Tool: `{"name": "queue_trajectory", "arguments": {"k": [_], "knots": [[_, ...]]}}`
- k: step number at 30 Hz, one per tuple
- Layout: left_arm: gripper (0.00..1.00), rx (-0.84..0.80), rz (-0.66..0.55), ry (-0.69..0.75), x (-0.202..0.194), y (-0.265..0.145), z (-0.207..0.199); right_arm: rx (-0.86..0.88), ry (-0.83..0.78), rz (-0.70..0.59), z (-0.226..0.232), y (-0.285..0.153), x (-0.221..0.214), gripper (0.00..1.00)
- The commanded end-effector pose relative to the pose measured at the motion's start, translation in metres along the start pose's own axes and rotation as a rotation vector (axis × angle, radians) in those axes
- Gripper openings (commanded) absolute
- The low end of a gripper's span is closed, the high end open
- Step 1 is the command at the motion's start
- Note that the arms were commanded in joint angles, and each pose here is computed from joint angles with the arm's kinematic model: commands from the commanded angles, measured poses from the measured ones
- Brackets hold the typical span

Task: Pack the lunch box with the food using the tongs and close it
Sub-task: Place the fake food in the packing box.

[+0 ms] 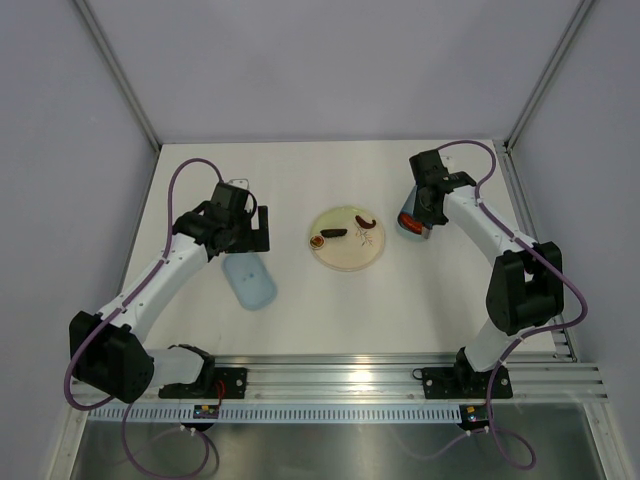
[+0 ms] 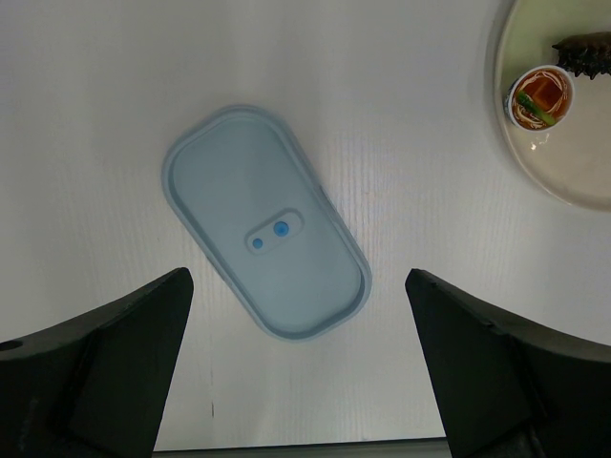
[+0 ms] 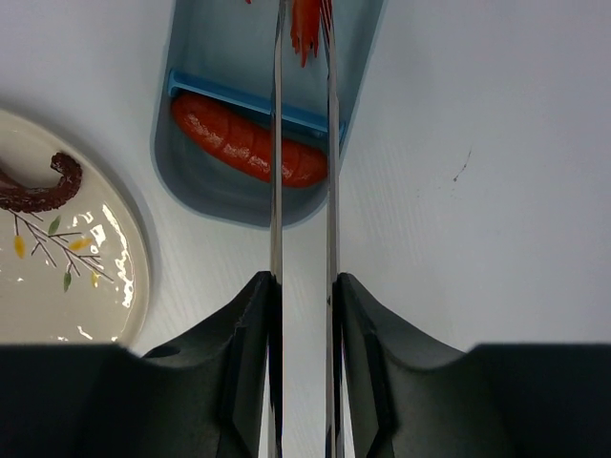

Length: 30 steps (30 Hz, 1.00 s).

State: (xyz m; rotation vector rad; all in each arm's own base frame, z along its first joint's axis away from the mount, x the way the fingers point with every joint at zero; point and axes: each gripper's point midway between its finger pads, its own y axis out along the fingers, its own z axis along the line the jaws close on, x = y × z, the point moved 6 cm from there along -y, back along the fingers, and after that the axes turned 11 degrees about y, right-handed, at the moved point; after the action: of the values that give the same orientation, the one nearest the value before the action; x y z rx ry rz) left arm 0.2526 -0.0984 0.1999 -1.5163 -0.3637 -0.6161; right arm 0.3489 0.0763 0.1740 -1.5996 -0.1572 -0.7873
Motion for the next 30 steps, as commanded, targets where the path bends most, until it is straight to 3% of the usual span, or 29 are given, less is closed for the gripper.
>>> {"name": "queue_trajectory", "arguments": {"k": [1, 8, 14, 30], "knots": [[0.99, 0.011, -0.045, 0.007, 0.007, -0.008, 0.002, 0.048, 0.022, -0.078, 0.005, -0.017, 0.022, 0.40], [0.99, 0.015, -0.043, 0.006, 0.006, -0.009, 0.003, 0.053, 0.023, -0.081, 0.004, -0.019, 0.023, 0.40], [0.99, 0.013, -0.042, 0.005, 0.006, -0.008, 0.002, 0.053, 0.017, -0.086, 0.004, -0.022, 0.026, 0.48], [0.99, 0.008, -0.035, 0.001, 0.004, -0.006, 0.001, 0.108, 0.045, -0.172, 0.000, -0.063, 0.047, 0.43]]}}
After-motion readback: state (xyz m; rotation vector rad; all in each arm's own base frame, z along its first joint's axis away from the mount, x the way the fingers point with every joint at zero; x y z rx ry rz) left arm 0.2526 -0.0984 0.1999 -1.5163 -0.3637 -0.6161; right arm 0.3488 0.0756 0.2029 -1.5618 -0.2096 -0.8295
